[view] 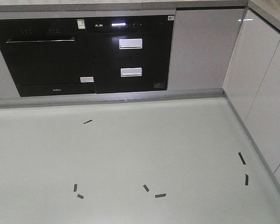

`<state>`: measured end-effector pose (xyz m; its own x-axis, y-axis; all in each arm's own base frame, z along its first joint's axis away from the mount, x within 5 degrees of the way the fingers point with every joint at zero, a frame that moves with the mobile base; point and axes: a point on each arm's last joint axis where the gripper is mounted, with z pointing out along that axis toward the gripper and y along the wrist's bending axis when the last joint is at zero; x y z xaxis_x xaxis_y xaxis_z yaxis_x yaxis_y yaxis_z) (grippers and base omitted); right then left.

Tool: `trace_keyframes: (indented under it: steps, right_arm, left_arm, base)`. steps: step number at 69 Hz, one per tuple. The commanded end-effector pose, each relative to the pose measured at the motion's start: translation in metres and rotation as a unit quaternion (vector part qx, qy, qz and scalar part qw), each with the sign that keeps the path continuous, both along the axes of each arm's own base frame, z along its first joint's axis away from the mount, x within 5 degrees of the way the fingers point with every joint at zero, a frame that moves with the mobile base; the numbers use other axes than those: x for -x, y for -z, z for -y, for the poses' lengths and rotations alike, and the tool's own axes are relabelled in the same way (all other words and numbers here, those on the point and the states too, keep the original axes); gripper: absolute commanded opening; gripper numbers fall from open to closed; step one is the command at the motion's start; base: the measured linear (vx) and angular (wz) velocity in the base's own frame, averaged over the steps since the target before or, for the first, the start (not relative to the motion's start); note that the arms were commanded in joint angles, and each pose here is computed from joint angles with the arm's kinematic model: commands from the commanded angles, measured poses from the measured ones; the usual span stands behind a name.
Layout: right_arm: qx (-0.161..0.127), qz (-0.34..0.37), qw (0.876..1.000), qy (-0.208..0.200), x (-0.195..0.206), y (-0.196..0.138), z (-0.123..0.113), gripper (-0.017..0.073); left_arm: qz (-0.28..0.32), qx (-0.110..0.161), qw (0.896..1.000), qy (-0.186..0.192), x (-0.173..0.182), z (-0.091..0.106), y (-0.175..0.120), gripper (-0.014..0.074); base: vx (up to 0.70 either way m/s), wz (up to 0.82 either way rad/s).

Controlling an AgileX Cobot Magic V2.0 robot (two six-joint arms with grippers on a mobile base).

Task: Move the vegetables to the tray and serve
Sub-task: 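Drive the base toward the counter with the pot, tray and plate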

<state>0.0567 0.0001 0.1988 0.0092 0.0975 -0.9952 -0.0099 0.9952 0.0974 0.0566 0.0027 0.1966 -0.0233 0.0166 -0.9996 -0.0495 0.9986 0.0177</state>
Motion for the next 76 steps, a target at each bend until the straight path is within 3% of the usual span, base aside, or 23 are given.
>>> trace_keyframes:
  steps: [1, 76]
  right_arm:
    - [0.005, 0.032, 0.999, -0.005, 0.0000, -0.0018, -0.0011, -0.0003]
    - [0.005, 0.032, 0.999, -0.005, 0.0000, -0.0018, -0.0011, -0.0003]
  left_arm:
    - [0.035, 0.005, 0.999, -0.001, 0.0003, -0.0002, -0.0001, -0.0006]
    - [0.035, 0.005, 0.999, -0.001, 0.0003, -0.0002, -0.0001, -0.0006]
  base:
    - [0.00, 0.00]
    - [0.00, 0.00]
